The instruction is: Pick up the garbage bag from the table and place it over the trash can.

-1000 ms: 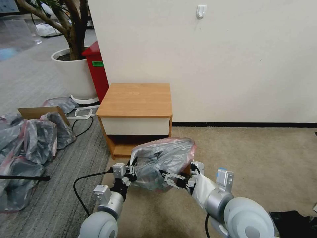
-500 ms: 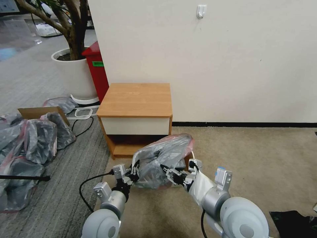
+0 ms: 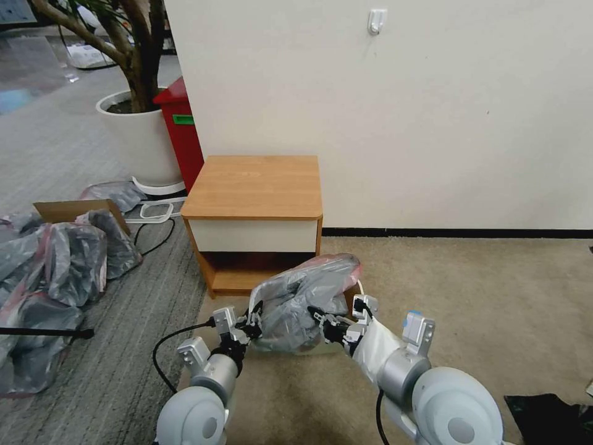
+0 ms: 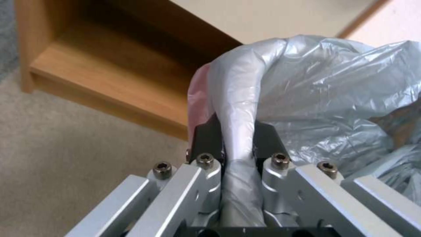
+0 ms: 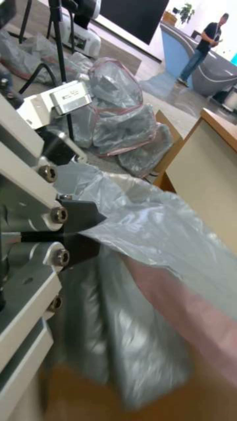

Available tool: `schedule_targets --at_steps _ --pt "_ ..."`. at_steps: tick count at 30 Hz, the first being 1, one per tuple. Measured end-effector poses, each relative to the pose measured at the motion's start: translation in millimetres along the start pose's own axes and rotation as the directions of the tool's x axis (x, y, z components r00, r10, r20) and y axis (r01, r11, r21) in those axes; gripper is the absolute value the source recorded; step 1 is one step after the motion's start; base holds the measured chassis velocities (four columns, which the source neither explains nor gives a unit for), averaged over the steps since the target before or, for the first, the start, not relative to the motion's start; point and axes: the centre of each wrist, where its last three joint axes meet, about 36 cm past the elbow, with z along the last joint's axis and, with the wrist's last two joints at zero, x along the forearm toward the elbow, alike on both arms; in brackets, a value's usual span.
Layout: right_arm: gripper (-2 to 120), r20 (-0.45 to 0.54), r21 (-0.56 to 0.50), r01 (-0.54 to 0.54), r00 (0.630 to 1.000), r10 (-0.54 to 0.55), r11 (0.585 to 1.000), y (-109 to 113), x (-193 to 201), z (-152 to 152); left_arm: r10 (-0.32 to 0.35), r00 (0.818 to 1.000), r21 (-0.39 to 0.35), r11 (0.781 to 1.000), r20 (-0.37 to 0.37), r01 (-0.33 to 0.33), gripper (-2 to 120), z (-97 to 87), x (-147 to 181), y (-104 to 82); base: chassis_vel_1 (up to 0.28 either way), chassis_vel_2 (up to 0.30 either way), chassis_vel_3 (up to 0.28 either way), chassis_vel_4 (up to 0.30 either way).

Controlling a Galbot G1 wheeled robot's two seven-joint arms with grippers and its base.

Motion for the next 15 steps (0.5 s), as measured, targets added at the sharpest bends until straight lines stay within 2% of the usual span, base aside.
schedule_targets --at_steps 7,15 --pt "0 -0.005 0.021 -0.001 1.0 0.001 1.0 2 16 0 -0.03 0.999 0.024 0.999 0.016 0.03 7 -12.1 -4 12.3 0.0 0.0 0.0 0.0" --pt "0 -0.009 0.035 -0.025 1.0 0.026 0.999 -3 20 0 -0.029 1.0 0.079 0.997 0.011 0.028 7 -21.5 -1 18.9 0.0 0.0 0.0 0.0"
